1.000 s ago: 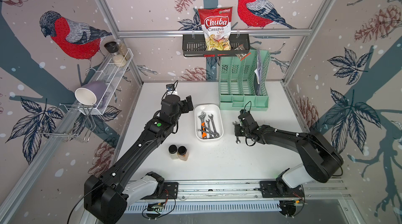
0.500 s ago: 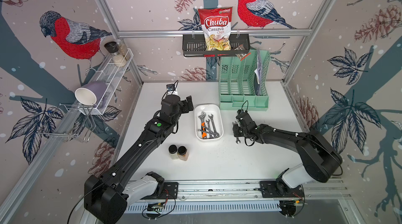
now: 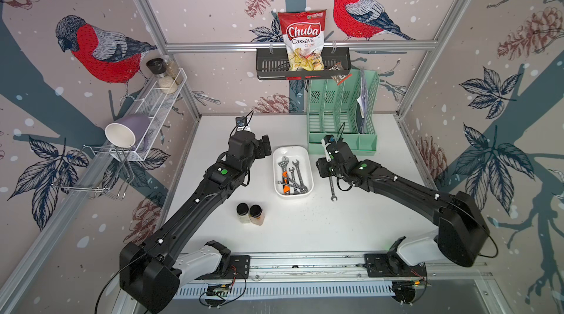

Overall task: Take out the wrench from the storage box
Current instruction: Pick up the wrench from the storage box.

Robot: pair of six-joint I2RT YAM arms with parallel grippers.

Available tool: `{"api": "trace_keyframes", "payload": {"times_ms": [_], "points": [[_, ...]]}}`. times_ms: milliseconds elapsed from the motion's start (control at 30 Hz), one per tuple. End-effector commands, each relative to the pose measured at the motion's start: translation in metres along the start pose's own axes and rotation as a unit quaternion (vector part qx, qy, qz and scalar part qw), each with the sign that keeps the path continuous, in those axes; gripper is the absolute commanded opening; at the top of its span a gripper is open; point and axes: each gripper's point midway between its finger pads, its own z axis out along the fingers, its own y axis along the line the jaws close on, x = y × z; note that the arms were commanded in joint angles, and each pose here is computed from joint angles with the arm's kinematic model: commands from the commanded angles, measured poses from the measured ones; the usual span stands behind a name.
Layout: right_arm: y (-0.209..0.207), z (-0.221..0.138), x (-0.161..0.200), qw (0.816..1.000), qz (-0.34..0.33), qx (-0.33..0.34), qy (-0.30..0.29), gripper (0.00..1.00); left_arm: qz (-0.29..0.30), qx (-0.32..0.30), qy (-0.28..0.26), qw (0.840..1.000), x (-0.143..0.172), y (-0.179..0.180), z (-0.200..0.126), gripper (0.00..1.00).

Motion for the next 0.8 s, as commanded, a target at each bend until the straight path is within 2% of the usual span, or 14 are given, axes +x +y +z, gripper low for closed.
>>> {"api": "trace_keyframes", "payload": {"times_ms": [0,133,233,300,433,633,767], "points": [[0.035,0.004,0.008,0.990,-0.107,-0.084,0.043,0.46,0.020,0.005,0.013,1.000,0.010,-0.002,0.004,0.94],[0.053,0.027,0.009,0.979,-0.150,-0.119,0.076,0.42,0.023,0.021,0.015,0.999,0.017,-0.004,0.002,0.94],[0.070,0.046,0.019,0.970,-0.171,-0.148,0.092,0.39,0.025,-0.012,0.006,1.000,0.014,0.010,-0.001,0.95],[0.076,0.060,0.026,0.966,-0.181,-0.149,0.109,0.39,0.020,-0.033,0.010,0.999,0.014,0.020,0.000,0.95],[0.084,0.081,0.042,0.958,-0.206,-0.145,0.137,0.39,0.011,-0.033,0.018,0.999,0.014,0.023,0.003,0.95],[0.083,0.105,0.061,0.952,-0.214,-0.141,0.168,0.46,-0.002,-0.026,0.024,0.999,0.015,0.025,0.006,0.95],[0.081,0.114,0.072,0.948,-0.217,-0.139,0.188,0.39,-0.009,-0.020,0.026,0.999,0.014,0.027,0.008,0.95]]}}
